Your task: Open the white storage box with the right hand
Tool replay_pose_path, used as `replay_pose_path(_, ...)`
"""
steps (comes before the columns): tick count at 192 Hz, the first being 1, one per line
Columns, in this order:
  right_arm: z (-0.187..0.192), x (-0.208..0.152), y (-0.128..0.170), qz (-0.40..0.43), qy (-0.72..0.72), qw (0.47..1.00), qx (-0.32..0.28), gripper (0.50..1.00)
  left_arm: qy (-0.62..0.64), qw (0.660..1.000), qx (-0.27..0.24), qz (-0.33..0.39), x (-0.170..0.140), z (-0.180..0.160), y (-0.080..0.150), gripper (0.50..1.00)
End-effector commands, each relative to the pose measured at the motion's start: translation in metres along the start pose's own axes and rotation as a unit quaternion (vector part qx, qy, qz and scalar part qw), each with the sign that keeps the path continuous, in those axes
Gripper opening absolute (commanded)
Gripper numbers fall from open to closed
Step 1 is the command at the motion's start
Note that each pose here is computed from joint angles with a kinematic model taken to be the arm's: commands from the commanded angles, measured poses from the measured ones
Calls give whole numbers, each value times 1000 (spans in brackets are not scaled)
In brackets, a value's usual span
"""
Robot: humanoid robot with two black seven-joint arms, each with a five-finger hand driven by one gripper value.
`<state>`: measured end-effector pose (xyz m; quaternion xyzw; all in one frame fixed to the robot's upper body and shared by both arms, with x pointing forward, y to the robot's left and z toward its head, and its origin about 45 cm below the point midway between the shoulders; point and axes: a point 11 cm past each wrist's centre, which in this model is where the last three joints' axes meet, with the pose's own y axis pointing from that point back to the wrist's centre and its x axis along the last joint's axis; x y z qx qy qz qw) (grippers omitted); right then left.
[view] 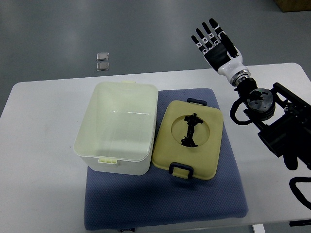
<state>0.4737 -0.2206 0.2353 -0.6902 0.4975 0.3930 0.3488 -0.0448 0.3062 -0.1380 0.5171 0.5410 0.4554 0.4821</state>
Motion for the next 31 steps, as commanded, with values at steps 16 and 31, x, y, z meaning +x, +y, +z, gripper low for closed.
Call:
replay_pose_path(16,3,8,8,-8,-7,1000,6,926,0,1000,0,0,0,0,0,1000)
replay_pose_path(31,1,9,8,-6,-5,1000,12,926,0,1000,0,0,0,0,0,1000)
